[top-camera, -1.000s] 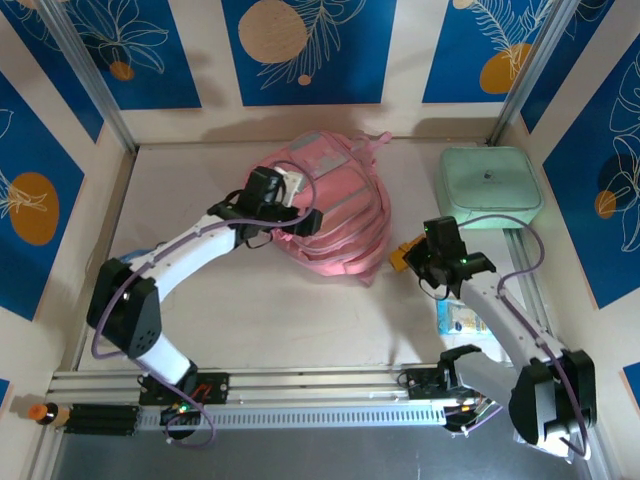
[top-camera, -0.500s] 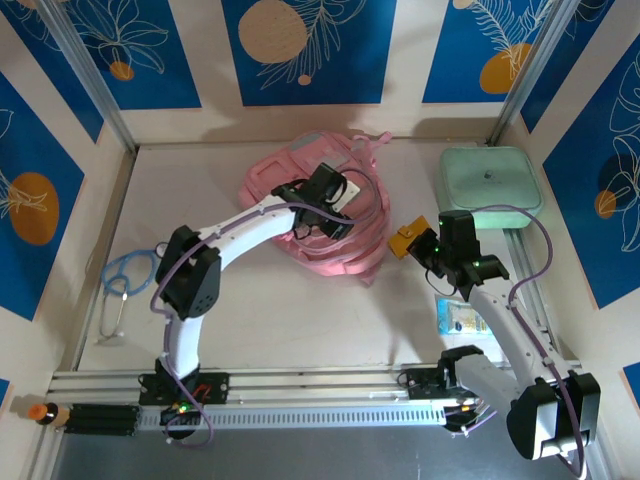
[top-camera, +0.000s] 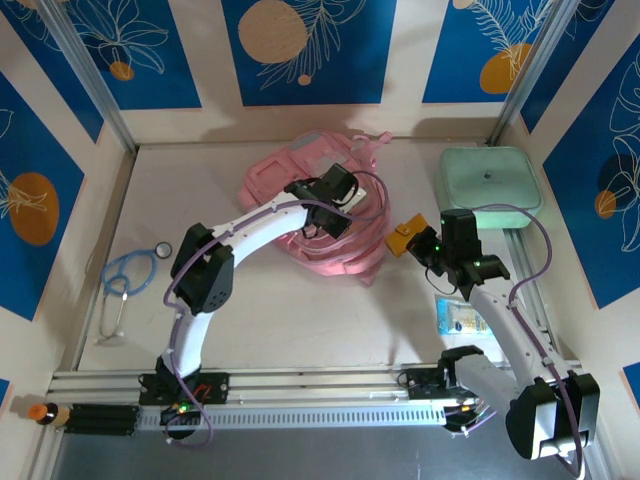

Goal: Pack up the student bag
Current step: Open the student bag at the top-center of the table, then place the personal item in the student bag.

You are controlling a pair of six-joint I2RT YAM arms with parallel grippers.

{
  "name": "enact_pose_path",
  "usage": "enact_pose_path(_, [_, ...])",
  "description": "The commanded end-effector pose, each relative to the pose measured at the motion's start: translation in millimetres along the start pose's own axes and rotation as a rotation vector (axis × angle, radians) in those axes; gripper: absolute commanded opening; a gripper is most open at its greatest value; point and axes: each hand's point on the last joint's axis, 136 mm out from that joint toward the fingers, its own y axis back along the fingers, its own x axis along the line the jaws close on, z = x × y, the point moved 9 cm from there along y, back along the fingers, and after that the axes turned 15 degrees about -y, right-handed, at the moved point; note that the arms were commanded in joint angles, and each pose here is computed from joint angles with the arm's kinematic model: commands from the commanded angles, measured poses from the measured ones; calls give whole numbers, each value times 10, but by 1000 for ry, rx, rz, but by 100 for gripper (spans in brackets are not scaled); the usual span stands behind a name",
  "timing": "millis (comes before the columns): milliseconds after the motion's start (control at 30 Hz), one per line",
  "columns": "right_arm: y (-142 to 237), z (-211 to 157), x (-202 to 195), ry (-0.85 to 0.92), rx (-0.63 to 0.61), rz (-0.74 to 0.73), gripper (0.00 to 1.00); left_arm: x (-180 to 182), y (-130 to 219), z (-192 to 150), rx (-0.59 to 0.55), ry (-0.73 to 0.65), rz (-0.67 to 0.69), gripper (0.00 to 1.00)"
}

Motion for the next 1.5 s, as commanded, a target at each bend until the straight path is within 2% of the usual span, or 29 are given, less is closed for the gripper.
enact_pose_path(0, [52, 19, 124, 24, 10, 79, 2, 226, 341, 61, -82, 86, -4, 15])
enact_pose_path(167, [42, -18, 239, 68, 68, 199, 2, 284, 476, 63, -161, 116, -80, 7])
enact_pose_path(433, [-69, -129, 497, 104, 219, 382, 3, 352, 738, 99, -278, 143, -123, 2])
enact_pose_path(600, [-256, -222, 691, 95, 281, 398, 2, 298, 973, 179, -385, 120, -189, 0])
enact_pose_path(700, [-429, -219, 751, 34, 274, 327, 3, 283, 1100, 201, -435, 112, -195, 0])
enact_pose_path(833, [-701, -131, 859, -30, 251, 261, 2, 289, 1186, 202, -463, 109, -184, 0])
enact_pose_path(933, [-868, -116, 1011, -46, 251, 263, 2, 297, 1228, 209, -474, 114, -172, 0])
enact_pose_path(1200, [-1321, -283, 1282, -84, 297, 211, 4, 345, 1232, 218, -498, 157, -146, 0])
enact_pose_path(1300, [-1440, -309, 1330, -103, 314, 216, 10, 380, 1224, 211, -509, 175, -163, 0])
enact_pose_path(1467, [-1375, -320, 1313, -131, 326, 246, 44, 399, 1232, 186, -507, 184, -177, 0])
